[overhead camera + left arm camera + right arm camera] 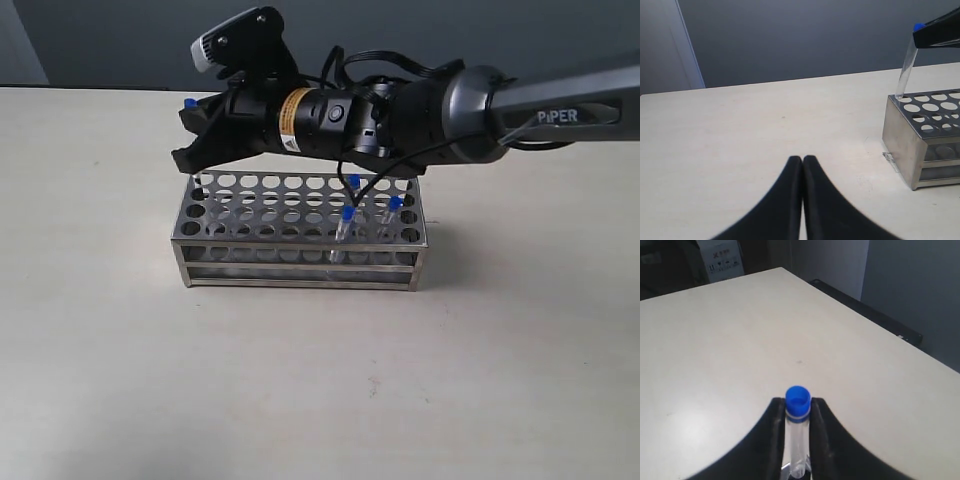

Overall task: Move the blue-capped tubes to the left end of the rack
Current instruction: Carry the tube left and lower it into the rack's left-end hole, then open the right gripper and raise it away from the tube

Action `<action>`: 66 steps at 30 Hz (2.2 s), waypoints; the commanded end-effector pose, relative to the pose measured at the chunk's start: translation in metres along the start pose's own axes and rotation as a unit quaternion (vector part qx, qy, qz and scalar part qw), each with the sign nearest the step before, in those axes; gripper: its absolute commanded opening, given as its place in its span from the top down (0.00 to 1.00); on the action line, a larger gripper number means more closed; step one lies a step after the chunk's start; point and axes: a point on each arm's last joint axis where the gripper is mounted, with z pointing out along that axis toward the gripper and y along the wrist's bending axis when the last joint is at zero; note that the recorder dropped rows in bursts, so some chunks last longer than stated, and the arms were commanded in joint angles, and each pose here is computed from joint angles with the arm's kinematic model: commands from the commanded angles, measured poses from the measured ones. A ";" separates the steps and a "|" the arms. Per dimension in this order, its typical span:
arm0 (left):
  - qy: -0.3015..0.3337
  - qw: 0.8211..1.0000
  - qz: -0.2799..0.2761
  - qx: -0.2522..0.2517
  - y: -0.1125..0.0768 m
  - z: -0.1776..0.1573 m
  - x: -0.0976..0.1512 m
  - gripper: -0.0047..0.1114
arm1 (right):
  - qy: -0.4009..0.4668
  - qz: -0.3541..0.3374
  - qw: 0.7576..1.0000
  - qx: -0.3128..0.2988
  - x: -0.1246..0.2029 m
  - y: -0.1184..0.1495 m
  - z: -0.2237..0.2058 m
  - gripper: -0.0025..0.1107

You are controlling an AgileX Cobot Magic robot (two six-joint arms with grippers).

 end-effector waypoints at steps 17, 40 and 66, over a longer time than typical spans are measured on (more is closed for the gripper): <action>-0.007 1.000 -0.002 0.003 0.000 0.000 -0.003 0.95 | 0.039 -0.010 0.999 0.002 0.014 0.010 0.009 0.98; -0.007 1.000 -0.002 0.003 0.000 0.000 -0.003 0.95 | 0.047 0.014 0.999 0.002 0.021 0.013 0.013 0.58; -0.007 1.000 -0.001 0.003 0.000 0.000 -0.003 0.95 | 0.023 0.076 0.983 0.165 0.019 -0.014 -0.196 0.59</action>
